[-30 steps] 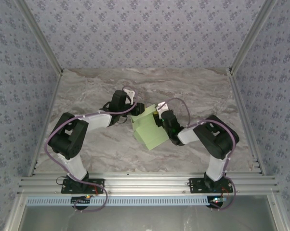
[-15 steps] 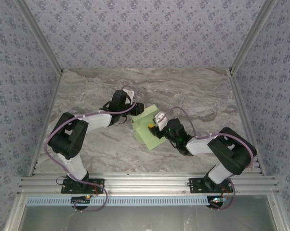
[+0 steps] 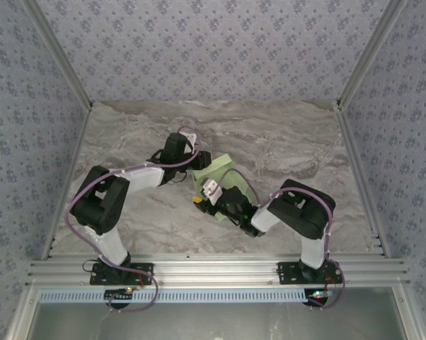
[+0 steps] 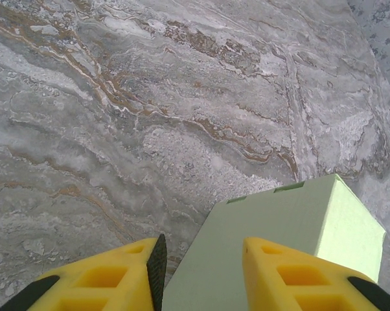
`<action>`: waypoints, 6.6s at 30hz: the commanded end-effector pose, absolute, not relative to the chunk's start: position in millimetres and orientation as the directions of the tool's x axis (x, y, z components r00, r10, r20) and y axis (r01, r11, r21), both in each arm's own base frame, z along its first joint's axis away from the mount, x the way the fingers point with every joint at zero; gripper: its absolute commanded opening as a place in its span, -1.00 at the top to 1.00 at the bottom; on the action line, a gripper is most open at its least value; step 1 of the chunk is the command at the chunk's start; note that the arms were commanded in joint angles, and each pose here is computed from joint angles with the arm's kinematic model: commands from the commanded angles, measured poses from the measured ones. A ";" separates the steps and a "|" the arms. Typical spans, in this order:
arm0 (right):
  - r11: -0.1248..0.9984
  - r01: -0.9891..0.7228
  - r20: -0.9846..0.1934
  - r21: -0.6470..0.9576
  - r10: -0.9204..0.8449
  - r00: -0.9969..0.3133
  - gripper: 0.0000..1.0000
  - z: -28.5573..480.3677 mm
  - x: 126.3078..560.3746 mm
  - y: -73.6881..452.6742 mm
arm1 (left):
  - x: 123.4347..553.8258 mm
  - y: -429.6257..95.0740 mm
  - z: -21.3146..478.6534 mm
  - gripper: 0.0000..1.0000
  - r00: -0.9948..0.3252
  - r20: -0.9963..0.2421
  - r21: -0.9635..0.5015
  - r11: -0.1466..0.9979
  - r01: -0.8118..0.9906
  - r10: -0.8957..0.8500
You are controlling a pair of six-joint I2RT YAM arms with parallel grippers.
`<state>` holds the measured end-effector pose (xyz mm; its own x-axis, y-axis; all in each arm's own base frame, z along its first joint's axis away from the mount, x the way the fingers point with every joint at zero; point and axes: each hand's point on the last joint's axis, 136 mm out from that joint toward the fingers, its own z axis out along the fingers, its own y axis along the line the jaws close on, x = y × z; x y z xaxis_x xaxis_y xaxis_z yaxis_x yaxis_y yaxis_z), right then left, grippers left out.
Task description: Fold the paper box
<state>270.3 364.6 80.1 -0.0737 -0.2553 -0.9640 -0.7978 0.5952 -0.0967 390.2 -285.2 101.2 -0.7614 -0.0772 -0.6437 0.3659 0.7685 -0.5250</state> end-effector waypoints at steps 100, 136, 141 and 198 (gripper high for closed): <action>0.244 -0.969 -0.936 -0.031 -0.348 -0.058 0.55 68.9 287.6 371.4 | 308.9 -202.4 141.1 -0.49 -0.768 -0.640 -0.489 0.761 0.427 0.019; 0.566 -0.825 -0.981 -0.004 -0.163 -0.108 0.02 106.3 347.0 406.6 | 394.6 -192.8 108.0 -0.30 -0.858 -0.513 -0.508 0.818 0.269 -0.036; 0.570 -0.822 -0.980 -0.005 -0.167 -0.110 0.03 85.7 348.1 413.5 | 394.4 -197.7 102.1 -0.30 -0.864 -0.504 -0.518 0.804 0.292 -0.011; 0.622 -0.781 -0.995 -0.061 -0.099 -0.001 0.29 90.1 337.5 409.5 | 311.9 -234.9 70.8 0.36 -0.956 -0.278 -0.687 0.676 0.266 0.093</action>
<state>339.4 399.2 74.4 -0.0405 -0.1566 -0.9868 -0.7711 0.6329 -0.0688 352.3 -235.7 107.9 -0.8897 0.0476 -0.4541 0.3735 0.6479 -0.6639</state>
